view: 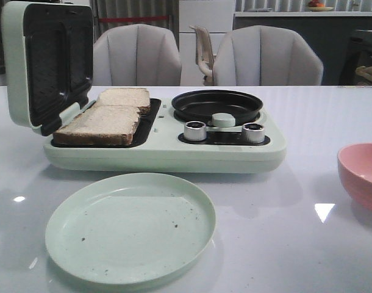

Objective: Make breakfast with bread and shrimp

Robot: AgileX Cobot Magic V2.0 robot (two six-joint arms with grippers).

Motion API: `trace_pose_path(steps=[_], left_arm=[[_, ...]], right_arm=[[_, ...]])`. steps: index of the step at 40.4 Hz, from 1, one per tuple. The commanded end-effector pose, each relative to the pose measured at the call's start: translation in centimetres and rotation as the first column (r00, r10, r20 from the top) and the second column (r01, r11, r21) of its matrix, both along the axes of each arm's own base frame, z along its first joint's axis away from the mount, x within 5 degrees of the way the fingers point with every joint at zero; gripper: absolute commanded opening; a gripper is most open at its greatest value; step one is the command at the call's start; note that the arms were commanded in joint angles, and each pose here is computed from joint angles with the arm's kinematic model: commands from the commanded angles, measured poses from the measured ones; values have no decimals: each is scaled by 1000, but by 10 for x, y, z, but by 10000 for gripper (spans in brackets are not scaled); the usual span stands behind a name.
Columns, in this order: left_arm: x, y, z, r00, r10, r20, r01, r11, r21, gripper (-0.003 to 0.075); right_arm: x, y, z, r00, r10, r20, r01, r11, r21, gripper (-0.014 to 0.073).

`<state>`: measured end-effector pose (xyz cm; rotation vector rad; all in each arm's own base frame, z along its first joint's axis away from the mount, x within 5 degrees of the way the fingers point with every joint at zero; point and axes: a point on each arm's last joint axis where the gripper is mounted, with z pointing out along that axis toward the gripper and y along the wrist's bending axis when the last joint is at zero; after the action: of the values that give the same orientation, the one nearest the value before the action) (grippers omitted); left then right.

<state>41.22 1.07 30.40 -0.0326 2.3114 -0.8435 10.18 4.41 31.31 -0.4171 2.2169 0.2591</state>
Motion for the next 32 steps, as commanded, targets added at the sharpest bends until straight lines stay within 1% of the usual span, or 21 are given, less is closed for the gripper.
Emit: trace_pose_path(steps=[1,6,10,13,16,23,26,29,32], left_arm=[[-14,-12,43,990,-54,130,58,998,-22,101],[-29,-26,56,978,-144,154,138,989,53,101],[-47,-36,66,968,-182,175,167,981,100,101],[-66,-45,73,951,-229,206,205,970,135,101],[-85,-54,77,944,-242,226,213,966,146,101],[-134,-78,79,904,-318,286,268,942,201,101],[-153,-86,77,889,-351,294,297,931,212,101],[-173,-96,73,871,-395,291,340,914,222,101],[-193,-106,73,844,-442,303,378,892,247,101]], right_arm=[[3,0,14,995,-8,95,5,999,33,622],[3,0,14,995,-8,95,5,999,33,622],[3,0,14,995,-8,95,5,999,33,622],[3,0,14,995,-8,95,5,999,33,622],[3,0,14,995,-8,95,5,999,33,622],[3,0,14,995,-8,95,5,999,33,622],[3,0,14,995,-8,95,5,999,33,622],[3,0,14,995,-8,95,5,999,33,622],[3,0,14,995,-8,95,5,999,33,622]])
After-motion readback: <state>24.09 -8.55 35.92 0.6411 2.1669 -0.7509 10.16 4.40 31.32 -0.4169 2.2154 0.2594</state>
